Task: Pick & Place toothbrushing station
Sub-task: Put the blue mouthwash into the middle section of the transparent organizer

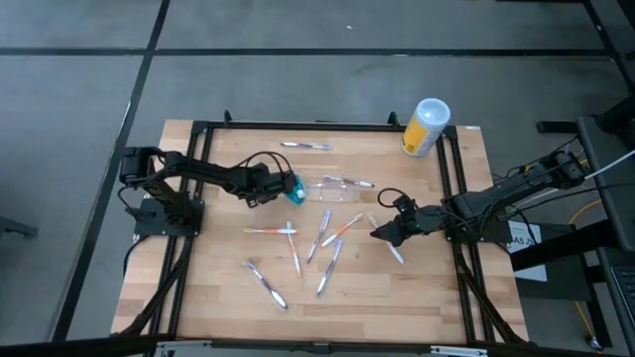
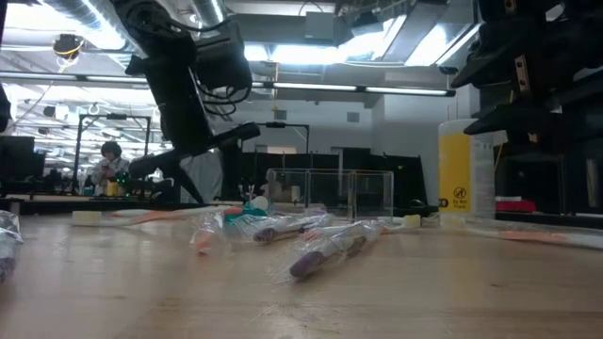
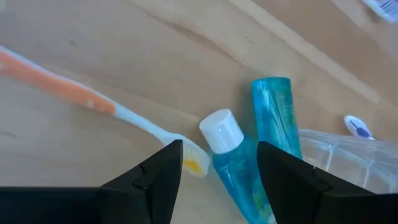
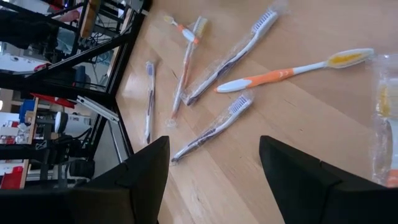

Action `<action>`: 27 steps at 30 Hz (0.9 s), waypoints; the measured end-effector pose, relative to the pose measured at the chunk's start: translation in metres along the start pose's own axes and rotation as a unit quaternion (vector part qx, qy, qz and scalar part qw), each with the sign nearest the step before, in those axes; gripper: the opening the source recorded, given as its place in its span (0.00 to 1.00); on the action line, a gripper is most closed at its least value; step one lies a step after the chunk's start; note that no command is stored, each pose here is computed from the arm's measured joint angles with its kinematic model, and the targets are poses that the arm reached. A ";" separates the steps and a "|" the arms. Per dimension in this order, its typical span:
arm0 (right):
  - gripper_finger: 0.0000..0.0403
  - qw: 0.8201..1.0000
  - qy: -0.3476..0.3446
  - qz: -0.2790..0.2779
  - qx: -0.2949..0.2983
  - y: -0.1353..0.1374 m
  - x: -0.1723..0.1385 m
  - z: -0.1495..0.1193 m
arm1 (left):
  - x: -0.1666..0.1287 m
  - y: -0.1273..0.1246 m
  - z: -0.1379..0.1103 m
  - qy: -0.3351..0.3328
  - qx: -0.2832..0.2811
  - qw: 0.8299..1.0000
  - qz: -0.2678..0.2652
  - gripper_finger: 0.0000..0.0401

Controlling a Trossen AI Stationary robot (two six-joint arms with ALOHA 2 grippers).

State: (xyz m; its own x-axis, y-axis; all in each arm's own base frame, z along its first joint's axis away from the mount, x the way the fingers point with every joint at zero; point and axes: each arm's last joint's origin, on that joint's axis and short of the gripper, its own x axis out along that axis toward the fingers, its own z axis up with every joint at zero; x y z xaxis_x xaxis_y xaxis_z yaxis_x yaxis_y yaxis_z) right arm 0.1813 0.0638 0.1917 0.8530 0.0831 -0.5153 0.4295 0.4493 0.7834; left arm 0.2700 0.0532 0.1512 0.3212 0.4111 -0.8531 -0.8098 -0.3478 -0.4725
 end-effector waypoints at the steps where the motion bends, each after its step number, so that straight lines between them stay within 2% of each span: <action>1: 0.62 1.000 -0.002 0.000 -0.001 0.000 0.000 0.000 | 0.001 0.000 0.000 -0.001 -0.009 1.000 0.001 0.51; 7: 0.62 1.000 -0.006 -0.001 -0.002 0.000 0.000 0.000 | 0.010 0.001 -0.002 -0.008 -0.039 0.999 0.009 0.51; 14: 0.62 1.000 0.005 0.002 -0.002 0.000 0.000 -0.001 | 0.018 -0.007 0.001 -0.015 -0.070 0.997 -0.024 0.51; 18: 0.62 1.000 0.010 0.003 -0.002 0.000 0.000 -0.002 | 0.020 -0.007 0.005 -0.021 -0.075 0.997 -0.024 0.51; 23: 0.62 1.000 0.010 0.005 -0.003 0.001 0.000 -0.002 | 0.021 -0.009 0.010 -0.033 -0.053 0.998 -0.028 0.51; 27: 0.62 1.000 0.009 0.007 -0.002 0.002 -0.001 -0.002 | 0.026 -0.012 0.024 -0.046 -0.002 0.999 -0.027 0.51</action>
State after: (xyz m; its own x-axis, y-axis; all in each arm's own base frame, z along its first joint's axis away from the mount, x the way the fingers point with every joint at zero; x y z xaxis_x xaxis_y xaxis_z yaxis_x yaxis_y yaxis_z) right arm 0.1808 0.0666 0.1923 0.8535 0.1067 -0.5101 0.4153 0.4519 0.7895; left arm 0.2767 0.0879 0.1405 0.3179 0.5061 -0.8018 -0.7902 -0.3259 -0.5190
